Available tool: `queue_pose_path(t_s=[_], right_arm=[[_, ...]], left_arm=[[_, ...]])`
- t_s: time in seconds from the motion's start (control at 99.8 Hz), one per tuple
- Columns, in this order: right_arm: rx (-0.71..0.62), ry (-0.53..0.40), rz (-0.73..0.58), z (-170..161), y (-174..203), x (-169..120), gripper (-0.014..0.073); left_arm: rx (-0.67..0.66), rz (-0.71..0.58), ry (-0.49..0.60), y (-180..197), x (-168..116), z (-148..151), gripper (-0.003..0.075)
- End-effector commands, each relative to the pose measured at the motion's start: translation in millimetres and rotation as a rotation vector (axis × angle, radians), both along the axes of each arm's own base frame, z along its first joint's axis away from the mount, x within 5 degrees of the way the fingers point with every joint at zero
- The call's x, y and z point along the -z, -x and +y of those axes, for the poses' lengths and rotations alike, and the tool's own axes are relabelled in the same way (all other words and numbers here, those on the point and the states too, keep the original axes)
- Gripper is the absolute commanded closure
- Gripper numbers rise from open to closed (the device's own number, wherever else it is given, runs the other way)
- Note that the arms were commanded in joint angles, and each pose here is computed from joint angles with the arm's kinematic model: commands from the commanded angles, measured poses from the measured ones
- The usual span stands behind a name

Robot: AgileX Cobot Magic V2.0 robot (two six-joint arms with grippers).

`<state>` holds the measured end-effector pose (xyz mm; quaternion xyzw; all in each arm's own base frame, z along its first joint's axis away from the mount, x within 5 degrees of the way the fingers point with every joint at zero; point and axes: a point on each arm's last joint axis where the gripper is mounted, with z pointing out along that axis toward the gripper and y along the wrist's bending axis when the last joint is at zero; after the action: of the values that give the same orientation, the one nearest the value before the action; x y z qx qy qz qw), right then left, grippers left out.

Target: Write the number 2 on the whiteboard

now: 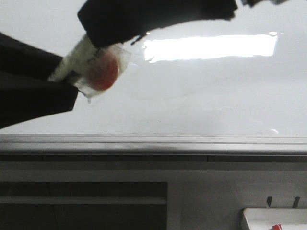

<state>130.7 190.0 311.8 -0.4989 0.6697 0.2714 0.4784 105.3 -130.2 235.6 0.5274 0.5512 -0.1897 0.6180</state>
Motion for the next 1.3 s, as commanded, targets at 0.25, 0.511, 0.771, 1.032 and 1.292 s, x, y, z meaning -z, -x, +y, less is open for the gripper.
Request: queue_pose_path(t_s=[0.25,0.511,0.771,1.032,1.292], right_arm=[[0.19,-0.222,-0.24,-45,16,-50,0.0666],[0.255,-0.247,-0.232,-63,25,-33,0.0666],[0.261,-0.249,-0.235,-64,24,-33,0.0666],[0.267,-0.249,-0.236,-64,24,-33,0.0666],[0.269,-0.249,-0.237,-64,24,-33,0.0666]], left_arm=[[-0.259,0.11,0.487,40,-60,64,0.0462],[-0.403,0.005,0.514,72,-57,109,0.0741],[-0.41,0.012,0.522,73,-57,111,0.0741],[-0.41,0.012,0.522,73,-57,111,0.0741],[-0.41,0.012,0.522,73,-57,111,0.0741]])
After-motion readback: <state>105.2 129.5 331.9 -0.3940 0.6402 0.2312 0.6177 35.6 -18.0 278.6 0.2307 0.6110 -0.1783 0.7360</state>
